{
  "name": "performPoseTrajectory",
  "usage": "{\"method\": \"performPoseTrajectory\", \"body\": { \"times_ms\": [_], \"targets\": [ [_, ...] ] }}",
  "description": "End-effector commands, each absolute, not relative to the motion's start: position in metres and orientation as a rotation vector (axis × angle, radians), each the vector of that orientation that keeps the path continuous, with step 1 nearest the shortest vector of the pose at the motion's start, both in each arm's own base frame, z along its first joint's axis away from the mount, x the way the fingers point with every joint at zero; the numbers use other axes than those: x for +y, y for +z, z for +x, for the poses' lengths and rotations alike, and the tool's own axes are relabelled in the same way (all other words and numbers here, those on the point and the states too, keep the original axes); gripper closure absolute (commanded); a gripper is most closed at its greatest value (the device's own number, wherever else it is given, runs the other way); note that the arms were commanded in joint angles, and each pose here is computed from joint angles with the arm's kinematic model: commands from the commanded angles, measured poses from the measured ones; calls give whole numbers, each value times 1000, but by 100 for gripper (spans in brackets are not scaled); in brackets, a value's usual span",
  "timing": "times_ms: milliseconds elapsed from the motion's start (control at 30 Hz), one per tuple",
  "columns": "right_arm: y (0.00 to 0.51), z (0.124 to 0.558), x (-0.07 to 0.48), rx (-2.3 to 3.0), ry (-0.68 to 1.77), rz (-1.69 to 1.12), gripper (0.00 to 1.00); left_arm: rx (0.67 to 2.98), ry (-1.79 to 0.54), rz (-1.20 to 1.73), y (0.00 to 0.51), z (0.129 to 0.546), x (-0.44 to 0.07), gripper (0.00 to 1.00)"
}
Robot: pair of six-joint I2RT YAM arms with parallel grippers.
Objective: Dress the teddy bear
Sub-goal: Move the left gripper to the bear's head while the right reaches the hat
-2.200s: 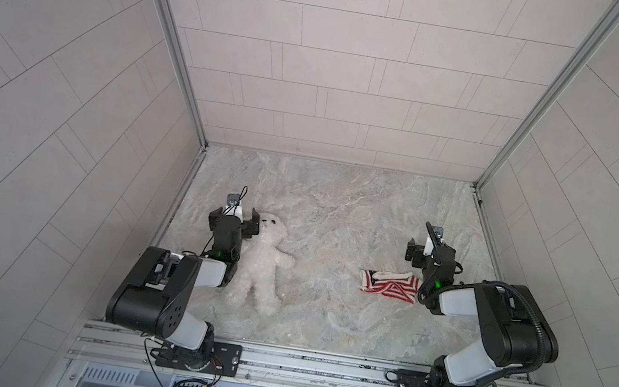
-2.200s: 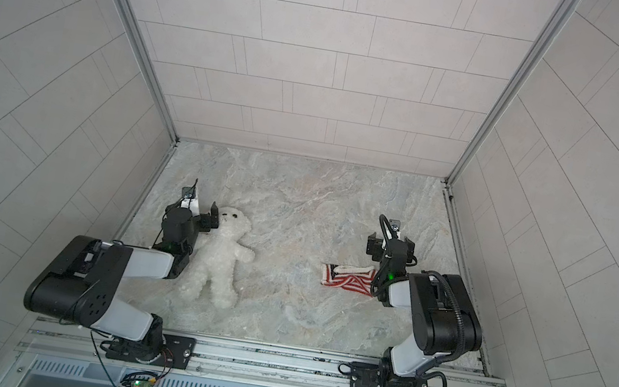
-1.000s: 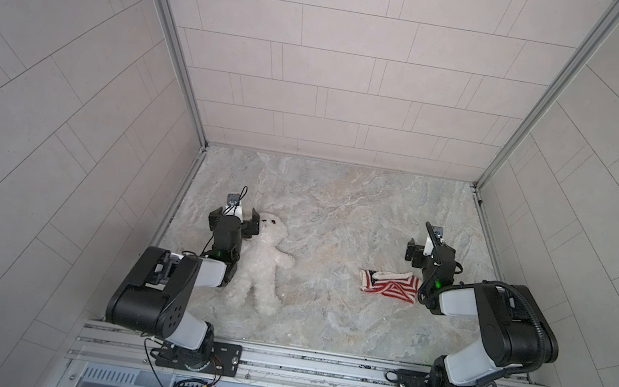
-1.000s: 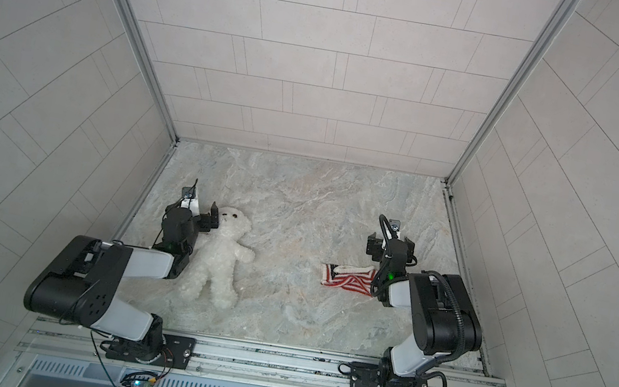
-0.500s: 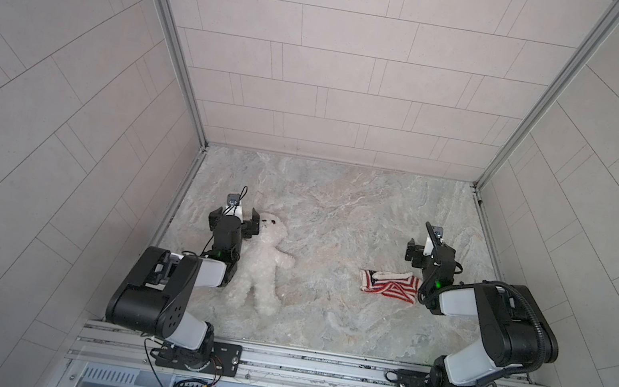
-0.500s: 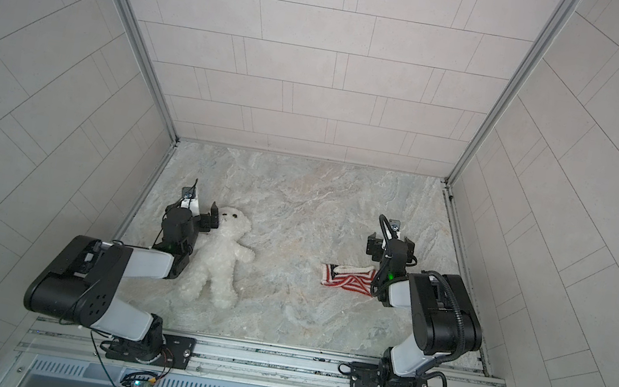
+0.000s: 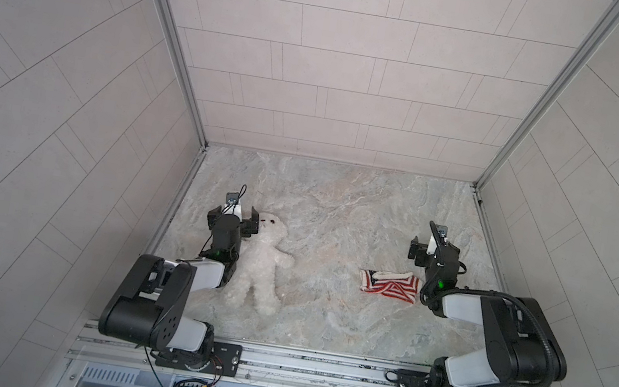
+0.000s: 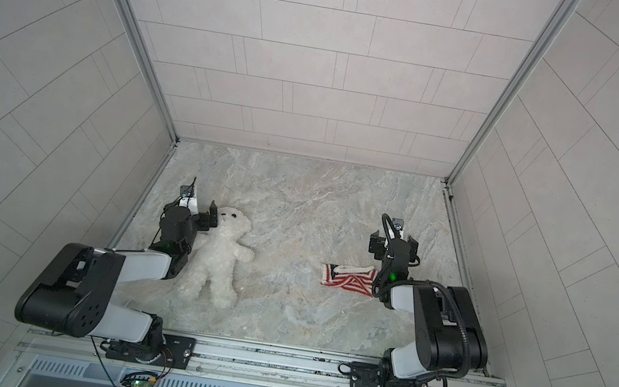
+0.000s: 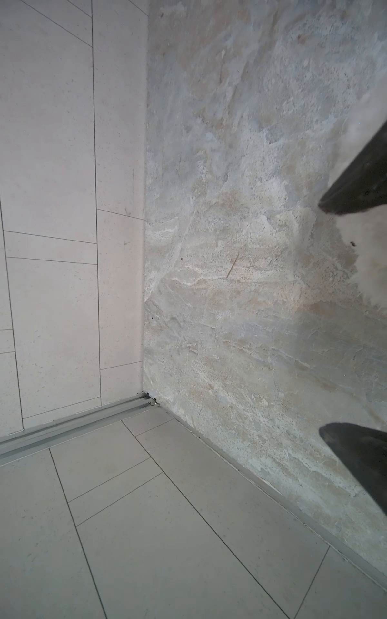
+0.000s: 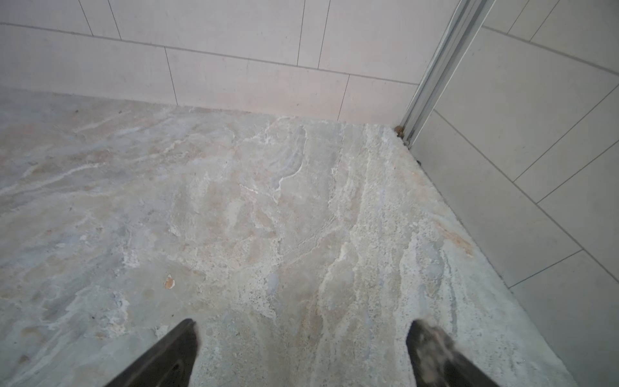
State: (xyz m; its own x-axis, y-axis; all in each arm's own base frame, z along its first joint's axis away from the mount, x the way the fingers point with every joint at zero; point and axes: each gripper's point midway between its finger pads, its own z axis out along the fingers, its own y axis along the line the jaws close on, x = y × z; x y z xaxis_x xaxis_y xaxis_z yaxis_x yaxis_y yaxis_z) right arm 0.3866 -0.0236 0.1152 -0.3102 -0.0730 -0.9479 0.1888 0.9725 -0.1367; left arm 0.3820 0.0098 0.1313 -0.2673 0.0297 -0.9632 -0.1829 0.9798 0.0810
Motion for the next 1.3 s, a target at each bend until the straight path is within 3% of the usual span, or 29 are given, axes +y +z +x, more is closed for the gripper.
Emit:
{"method": "performPoseTrajectory", "body": {
  "times_ms": [0,233,500,600,933,1267],
  "targets": [
    [130,383,-25,1876,-295,86,0,1825,190,-102,156,382,6,0],
    [166,368,-40,1960,-303,357,0,1789,-9,-150,204,366,-24,0],
    [165,350,1,2154,-155,313,0,2013,-370,-394,203,335,-56,0],
    [157,337,32,2243,-68,191,0,2197,-358,-390,181,313,-62,0],
    [134,293,100,2404,91,-70,0,2482,-260,-335,120,262,-64,0],
    [110,268,135,2484,233,-160,4,2545,-213,-337,88,252,-75,0]
  ]
}}
